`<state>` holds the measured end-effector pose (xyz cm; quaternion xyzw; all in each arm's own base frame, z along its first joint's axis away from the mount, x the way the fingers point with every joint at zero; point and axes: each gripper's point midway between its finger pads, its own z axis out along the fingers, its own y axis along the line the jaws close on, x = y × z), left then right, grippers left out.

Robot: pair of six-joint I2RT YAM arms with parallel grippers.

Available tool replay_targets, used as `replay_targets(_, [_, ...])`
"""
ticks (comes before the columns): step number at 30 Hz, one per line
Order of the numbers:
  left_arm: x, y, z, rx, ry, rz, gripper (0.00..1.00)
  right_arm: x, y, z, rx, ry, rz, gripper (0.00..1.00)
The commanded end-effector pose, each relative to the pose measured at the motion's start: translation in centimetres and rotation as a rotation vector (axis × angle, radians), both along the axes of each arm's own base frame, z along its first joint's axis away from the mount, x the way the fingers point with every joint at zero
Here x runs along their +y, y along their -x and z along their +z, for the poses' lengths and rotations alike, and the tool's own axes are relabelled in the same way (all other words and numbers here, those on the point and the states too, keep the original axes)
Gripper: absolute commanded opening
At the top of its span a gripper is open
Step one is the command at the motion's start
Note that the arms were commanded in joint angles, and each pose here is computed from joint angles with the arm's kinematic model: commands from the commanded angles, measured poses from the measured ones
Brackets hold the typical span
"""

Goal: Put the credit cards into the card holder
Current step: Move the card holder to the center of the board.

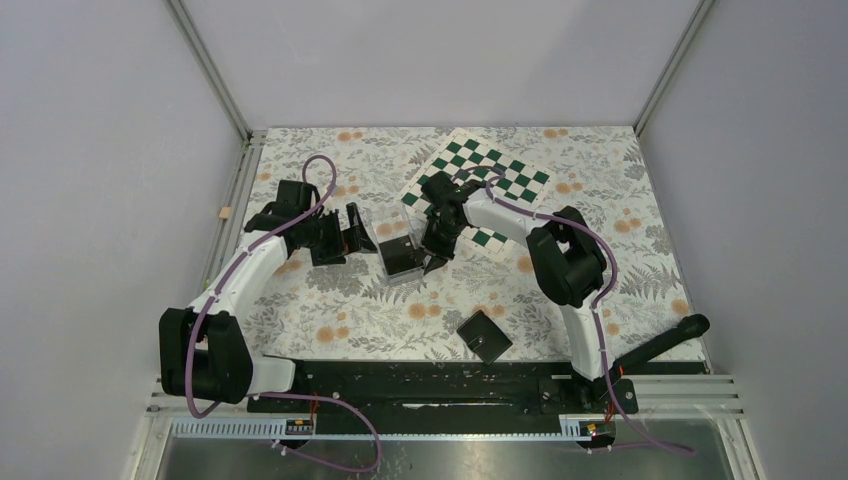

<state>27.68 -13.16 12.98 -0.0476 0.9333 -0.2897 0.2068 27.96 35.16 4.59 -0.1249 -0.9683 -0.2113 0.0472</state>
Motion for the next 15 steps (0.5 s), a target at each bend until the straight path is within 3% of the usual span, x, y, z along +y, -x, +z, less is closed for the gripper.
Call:
replay_targets(1, [0.0, -0.2, 0.0, -0.018, -0.007, -0.011, 0.99, 0.0, -0.3, 1.3, -0.025, 0.002, 0.012, 0.22])
replay_targets(8, [0.1, -0.2, -0.4, -0.007, -0.011, -0.013, 0.99, 0.0, -0.5, 1.8, -0.038, 0.009, 0.042, 0.1])
replay_targets(15, [0.1, -0.2, -0.8, 0.008, -0.014, -0.014, 0.99, 0.3, -1.7, 2.8, -0.055, 0.046, 0.152, 0.08])
